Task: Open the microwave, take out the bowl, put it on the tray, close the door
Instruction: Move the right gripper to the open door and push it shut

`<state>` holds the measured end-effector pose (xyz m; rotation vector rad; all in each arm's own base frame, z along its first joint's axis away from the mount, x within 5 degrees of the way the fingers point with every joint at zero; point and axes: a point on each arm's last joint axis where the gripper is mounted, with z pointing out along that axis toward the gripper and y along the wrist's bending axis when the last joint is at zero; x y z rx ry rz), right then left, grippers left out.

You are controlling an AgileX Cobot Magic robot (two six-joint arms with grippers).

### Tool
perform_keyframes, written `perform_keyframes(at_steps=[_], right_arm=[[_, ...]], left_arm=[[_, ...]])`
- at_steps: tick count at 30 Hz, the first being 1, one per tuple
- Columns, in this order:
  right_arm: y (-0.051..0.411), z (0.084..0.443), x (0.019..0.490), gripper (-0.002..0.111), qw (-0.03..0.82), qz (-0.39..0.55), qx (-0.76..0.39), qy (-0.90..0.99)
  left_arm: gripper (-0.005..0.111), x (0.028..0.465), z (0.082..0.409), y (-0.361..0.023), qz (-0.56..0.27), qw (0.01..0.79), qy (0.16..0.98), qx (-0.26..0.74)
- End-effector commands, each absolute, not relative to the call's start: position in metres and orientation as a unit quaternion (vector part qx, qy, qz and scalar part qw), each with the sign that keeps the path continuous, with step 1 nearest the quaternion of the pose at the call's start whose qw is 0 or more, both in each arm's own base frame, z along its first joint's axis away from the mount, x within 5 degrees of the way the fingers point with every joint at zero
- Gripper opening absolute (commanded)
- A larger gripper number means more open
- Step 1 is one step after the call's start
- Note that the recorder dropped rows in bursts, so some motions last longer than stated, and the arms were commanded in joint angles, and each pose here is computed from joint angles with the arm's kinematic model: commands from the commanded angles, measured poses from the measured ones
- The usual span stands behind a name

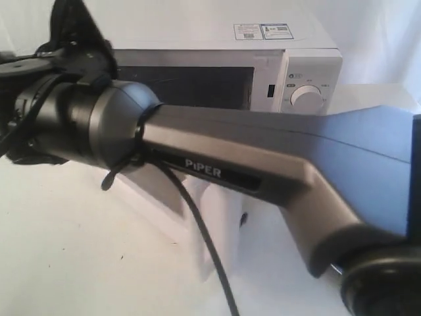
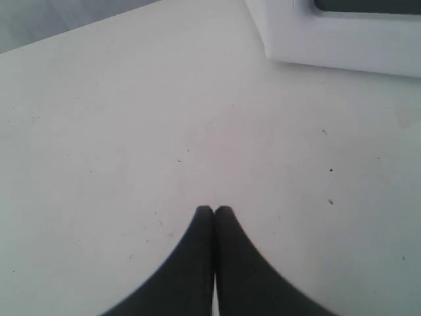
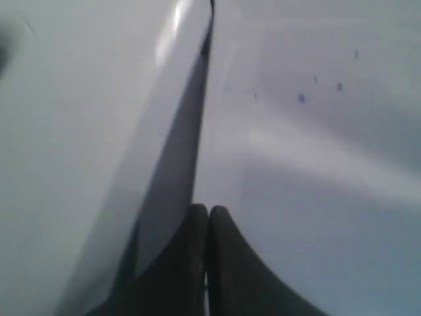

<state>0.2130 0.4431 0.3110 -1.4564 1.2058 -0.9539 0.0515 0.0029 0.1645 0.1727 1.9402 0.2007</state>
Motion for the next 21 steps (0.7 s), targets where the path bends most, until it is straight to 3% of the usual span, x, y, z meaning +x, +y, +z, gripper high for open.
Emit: perform_keyframes(at_steps=[1, 12, 21], right_arm=[[0.412, 0.324, 0.251, 0.0, 0.494, -0.462, -0.501, 0.54], [0.364, 0.321, 0.317, 0.0, 0.519, -0.468, -0.371, 0.611], [0.348, 0.328, 0.336, 0.0, 0.54, -0.482, -0.329, 0.606]], left_arm=[[0.0, 0.052, 0.166, 0.003, 0.082, 0.562, 0.82, 0.071], [0.0, 0.052, 0.166, 0.003, 0.082, 0.562, 0.82, 0.071], [0.0, 0.052, 0.166, 0.003, 0.082, 0.562, 0.82, 0.071]])
